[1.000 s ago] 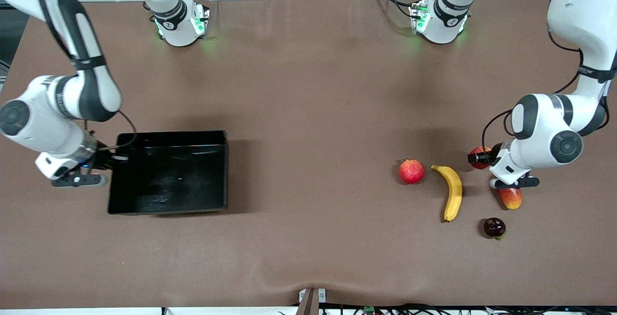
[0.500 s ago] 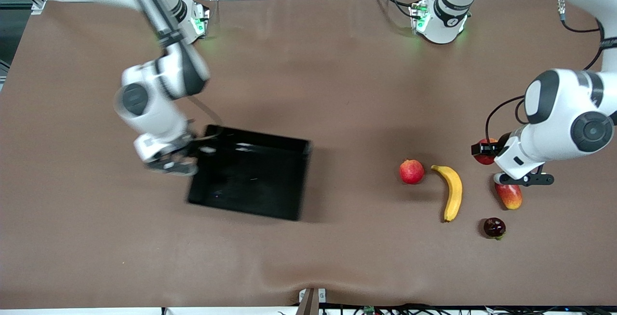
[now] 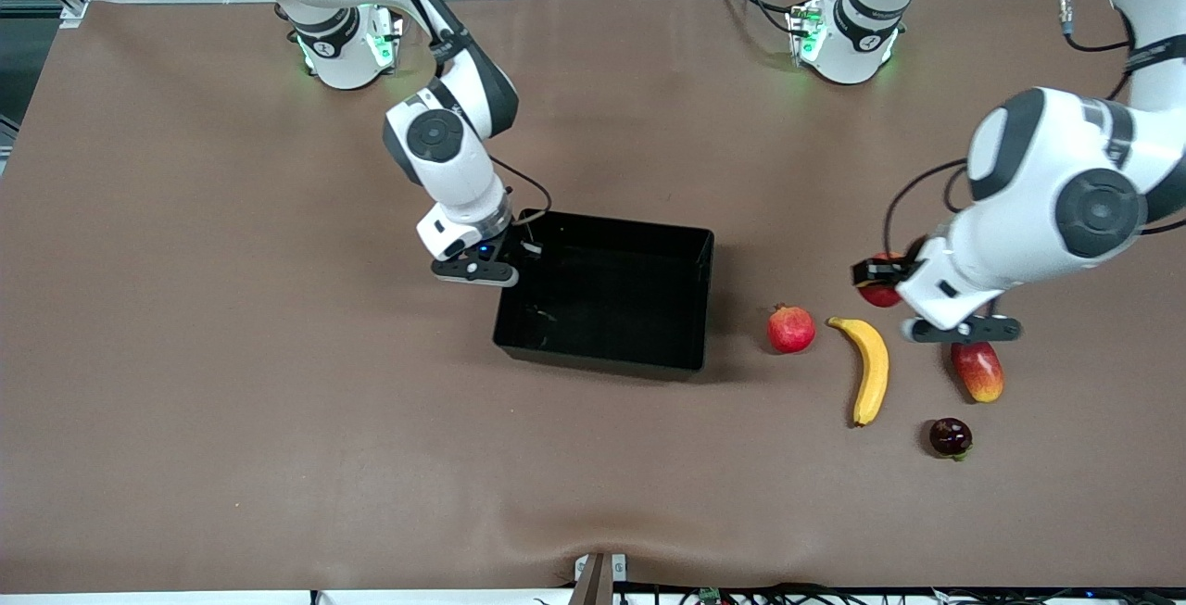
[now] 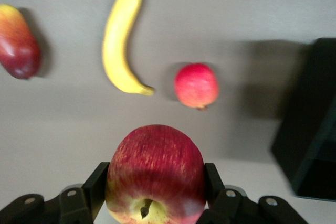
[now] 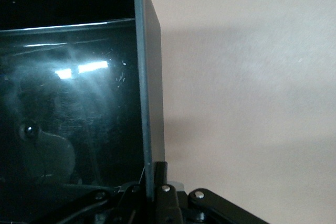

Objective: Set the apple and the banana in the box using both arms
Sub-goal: 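Drag the tray with the right gripper while the left gripper carries the apple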

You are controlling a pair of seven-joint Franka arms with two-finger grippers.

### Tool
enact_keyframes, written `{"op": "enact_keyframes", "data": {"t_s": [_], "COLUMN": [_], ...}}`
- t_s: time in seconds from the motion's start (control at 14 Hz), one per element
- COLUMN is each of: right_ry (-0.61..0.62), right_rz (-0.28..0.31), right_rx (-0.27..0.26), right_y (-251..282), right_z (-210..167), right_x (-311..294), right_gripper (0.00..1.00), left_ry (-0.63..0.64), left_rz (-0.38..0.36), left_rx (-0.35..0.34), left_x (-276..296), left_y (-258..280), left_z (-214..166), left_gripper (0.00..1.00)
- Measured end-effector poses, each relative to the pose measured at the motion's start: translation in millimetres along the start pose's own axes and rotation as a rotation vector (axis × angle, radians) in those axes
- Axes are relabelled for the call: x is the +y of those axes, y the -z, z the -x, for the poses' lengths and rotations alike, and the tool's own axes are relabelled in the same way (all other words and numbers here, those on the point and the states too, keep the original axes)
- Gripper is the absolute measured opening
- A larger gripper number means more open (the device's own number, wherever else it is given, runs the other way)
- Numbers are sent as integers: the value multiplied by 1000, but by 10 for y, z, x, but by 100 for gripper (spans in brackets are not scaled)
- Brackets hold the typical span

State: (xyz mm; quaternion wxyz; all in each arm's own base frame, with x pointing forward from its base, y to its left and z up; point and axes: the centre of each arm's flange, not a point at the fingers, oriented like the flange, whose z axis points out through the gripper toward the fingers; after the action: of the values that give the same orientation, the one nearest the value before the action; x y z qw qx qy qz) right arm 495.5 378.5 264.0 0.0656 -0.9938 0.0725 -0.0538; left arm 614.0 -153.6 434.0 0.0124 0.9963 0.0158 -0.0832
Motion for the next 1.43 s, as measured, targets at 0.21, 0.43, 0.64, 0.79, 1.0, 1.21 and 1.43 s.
{"op": "enact_keyframes", "data": {"t_s": [0.21, 0.43, 0.64, 0.79, 1.0, 1.21, 1.43], "right_ry": [20, 22, 18, 13, 2, -12, -40], "right_rz": [12, 18, 20, 18, 15, 8, 2], "right_rx": [-18, -24, -24, -23, -18, -3, 15], "right_y": [-129, -164, -165, -156, -137, -68, 21], "right_z": [149, 183, 164, 149, 101, -7, -184], "right_x": [-90, -103, -93, -91, -73, -45, 78], "right_gripper": [4, 4, 29, 50, 80, 100, 100], "left_ry": [16, 62, 139, 182, 215, 207, 197], "left_rz": [0, -1, 18, 37, 78, 89, 83], "left_rx": [-27, -49, -53, -56, -48, -71, -120], "left_x": [476, 896, 1414, 1738, 2023, 2149, 2247], "left_y": [-141, -370, -676, -898, -1146, -1403, -1762], "left_z": [129, 213, 306, 377, 396, 395, 390], "left_gripper": [77, 77, 77, 77, 77, 77, 77]}}
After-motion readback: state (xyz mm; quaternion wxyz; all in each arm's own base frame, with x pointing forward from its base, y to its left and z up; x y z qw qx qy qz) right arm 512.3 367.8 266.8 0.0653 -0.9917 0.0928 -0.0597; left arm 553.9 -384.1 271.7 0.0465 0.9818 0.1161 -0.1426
